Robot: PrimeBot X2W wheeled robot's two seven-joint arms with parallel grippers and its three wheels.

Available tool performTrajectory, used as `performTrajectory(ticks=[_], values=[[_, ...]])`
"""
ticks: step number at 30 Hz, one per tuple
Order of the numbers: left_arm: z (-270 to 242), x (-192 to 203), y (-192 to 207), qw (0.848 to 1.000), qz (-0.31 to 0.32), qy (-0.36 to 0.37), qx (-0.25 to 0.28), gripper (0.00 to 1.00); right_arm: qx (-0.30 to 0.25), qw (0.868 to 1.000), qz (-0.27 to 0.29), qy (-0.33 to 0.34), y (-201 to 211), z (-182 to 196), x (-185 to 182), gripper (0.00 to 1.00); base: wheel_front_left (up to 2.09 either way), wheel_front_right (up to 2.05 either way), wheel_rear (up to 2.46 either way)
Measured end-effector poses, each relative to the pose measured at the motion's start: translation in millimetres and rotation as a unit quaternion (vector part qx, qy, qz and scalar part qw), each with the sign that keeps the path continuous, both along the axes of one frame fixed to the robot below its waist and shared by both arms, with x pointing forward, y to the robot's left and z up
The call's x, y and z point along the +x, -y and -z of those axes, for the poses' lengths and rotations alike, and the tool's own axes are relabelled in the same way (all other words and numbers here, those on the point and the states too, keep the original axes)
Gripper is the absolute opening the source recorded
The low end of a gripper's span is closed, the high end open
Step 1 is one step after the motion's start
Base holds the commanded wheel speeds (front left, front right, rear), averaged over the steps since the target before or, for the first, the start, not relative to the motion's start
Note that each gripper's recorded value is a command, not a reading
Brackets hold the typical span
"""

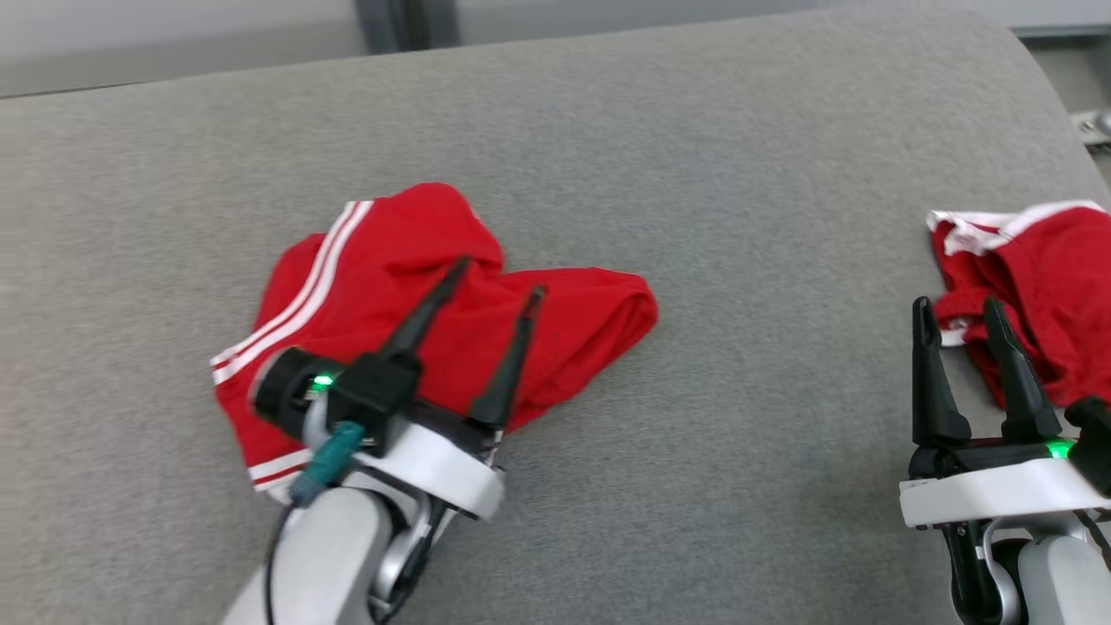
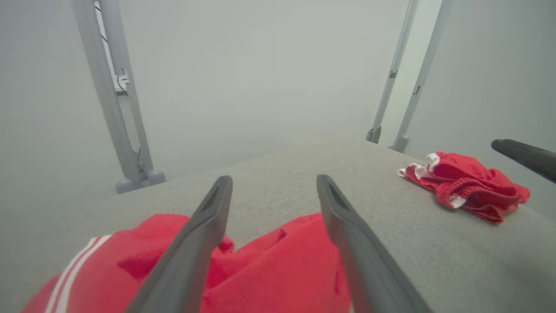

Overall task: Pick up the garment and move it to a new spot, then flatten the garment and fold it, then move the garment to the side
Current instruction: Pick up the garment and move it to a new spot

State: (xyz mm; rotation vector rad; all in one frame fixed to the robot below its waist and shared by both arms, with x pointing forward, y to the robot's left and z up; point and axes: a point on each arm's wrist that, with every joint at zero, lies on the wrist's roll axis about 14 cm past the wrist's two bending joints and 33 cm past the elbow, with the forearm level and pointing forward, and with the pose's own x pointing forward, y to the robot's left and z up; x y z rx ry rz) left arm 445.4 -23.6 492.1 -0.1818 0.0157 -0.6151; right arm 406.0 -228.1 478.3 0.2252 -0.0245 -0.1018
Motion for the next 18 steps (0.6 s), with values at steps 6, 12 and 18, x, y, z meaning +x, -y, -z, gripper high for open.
performTrajectory(ticks=[6,12,18], values=[[-28,17,-82,0.989,-0.138,0.044,0.005,1.00,-0.002,0.999,-0.028,0.023,-18,-15,11,1.00,0.00,0.00,0.00],[-46,13,-153,0.968,-0.241,0.074,0.017,1.00,-0.005,0.998,-0.053,0.029,-35,-21,11,1.00,0.00,0.00,0.00],[-54,-5,-187,0.957,-0.275,0.090,0.035,1.00,-0.013,0.997,-0.072,0.033,-47,-30,10,1.00,0.00,0.00,0.00]])
